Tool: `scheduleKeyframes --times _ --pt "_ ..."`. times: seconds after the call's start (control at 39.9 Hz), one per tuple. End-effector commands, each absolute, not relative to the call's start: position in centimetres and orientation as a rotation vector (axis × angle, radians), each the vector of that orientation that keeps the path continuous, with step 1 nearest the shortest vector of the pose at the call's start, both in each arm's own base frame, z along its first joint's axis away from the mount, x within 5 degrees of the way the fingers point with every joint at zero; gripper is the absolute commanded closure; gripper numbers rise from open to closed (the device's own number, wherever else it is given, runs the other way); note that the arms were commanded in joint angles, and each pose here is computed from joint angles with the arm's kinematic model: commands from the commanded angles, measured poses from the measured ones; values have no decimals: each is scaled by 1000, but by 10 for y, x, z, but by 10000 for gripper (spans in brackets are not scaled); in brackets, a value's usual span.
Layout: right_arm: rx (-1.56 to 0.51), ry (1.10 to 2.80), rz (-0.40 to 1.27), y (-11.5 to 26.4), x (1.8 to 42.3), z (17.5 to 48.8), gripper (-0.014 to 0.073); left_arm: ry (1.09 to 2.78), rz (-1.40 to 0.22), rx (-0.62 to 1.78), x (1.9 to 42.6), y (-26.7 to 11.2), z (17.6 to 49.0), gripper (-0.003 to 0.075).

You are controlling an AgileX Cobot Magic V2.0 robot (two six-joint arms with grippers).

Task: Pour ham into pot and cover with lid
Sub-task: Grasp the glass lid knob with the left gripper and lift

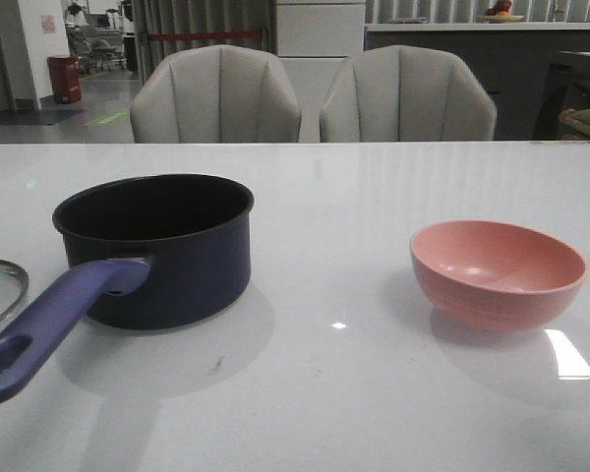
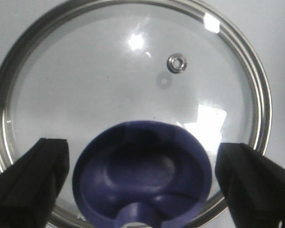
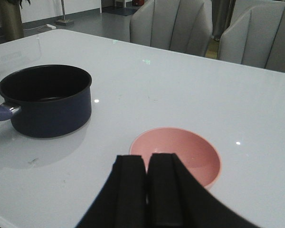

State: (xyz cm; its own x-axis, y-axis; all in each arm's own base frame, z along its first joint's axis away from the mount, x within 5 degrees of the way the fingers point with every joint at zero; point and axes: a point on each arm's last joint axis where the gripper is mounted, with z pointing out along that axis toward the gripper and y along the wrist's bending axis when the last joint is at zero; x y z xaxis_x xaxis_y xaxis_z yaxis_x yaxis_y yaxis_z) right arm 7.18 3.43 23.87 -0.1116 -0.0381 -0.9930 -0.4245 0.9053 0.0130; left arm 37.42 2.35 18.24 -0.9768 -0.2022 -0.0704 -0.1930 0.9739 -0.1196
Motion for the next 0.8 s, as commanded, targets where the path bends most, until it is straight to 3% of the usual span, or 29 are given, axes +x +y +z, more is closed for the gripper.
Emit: scheduleKeyframes --times 0.0,0.1,0.4,0.58,0.78 --pt "-331 1578 321 33 74 253 447 2945 -179 -293 378 23 207 85" --pt "-331 1578 321 33 74 253 447 2942 -179 -293 379 23 207 123" --pt "-331 1578 321 33 74 253 447 2945 -179 -293 378 23 207 373" --pt "-331 1578 321 33 74 253 447 2949 -180 -293 378 23 207 428" --pt "-331 1578 321 33 74 253 447 2947 -180 -293 378 23 207 442"
